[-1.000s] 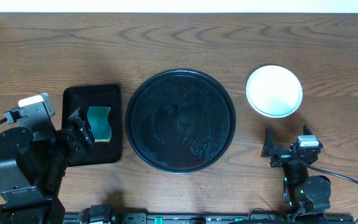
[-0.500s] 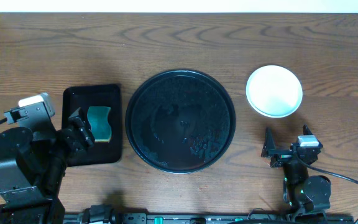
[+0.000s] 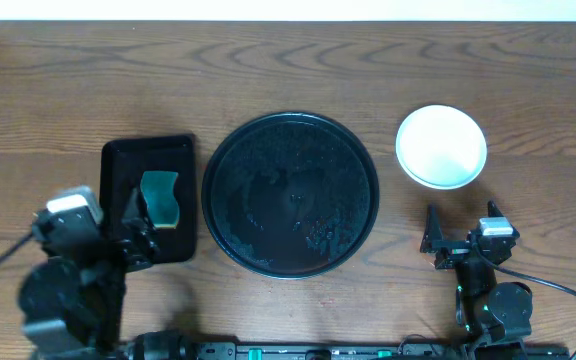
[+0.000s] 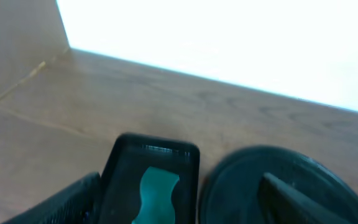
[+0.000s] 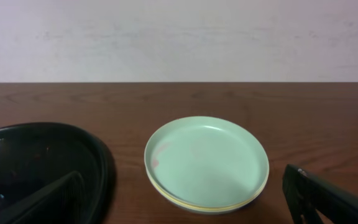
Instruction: Clean dirty plates on tray and stack at the side
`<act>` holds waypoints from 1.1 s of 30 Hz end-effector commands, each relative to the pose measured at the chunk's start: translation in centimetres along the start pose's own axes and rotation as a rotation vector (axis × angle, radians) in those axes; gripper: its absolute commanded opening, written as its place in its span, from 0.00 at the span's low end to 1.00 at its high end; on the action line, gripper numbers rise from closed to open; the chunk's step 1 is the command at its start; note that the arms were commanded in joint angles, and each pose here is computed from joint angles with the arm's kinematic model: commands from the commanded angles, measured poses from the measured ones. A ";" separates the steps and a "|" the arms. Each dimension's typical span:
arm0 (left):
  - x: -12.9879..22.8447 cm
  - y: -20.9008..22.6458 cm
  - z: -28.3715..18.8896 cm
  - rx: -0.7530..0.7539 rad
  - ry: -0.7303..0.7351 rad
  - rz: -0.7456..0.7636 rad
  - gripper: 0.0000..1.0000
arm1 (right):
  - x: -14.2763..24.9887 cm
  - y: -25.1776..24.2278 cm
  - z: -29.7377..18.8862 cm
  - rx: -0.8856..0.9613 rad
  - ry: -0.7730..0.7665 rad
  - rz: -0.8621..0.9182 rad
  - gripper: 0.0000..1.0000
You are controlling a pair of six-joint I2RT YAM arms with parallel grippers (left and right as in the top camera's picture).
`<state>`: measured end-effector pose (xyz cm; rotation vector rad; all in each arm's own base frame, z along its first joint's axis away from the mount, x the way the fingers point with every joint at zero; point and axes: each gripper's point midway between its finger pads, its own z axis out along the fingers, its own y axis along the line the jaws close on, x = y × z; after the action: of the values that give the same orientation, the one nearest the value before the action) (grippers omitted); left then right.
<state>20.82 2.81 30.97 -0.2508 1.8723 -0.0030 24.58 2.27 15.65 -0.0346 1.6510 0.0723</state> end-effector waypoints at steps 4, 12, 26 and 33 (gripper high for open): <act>3.8 -0.5 2.6 0.062 -0.163 0.052 0.80 | 0.0 -0.1 0.0 0.001 -0.005 -0.011 0.99; 7.0 -0.3 5.2 0.069 -0.282 0.136 0.80 | 0.0 -0.1 0.0 0.002 -0.005 -0.011 0.99; 11.8 0.4 7.6 0.048 -0.280 0.278 0.80 | 0.0 -0.1 0.0 0.002 -0.005 -0.011 0.99; 14.1 0.7 8.3 0.048 -0.218 0.284 0.80 | 0.0 -0.1 0.0 0.001 -0.005 -0.011 0.99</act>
<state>24.52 1.97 15.60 0.0338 1.6577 0.1464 24.58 2.29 15.65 -0.0358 1.6506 0.0736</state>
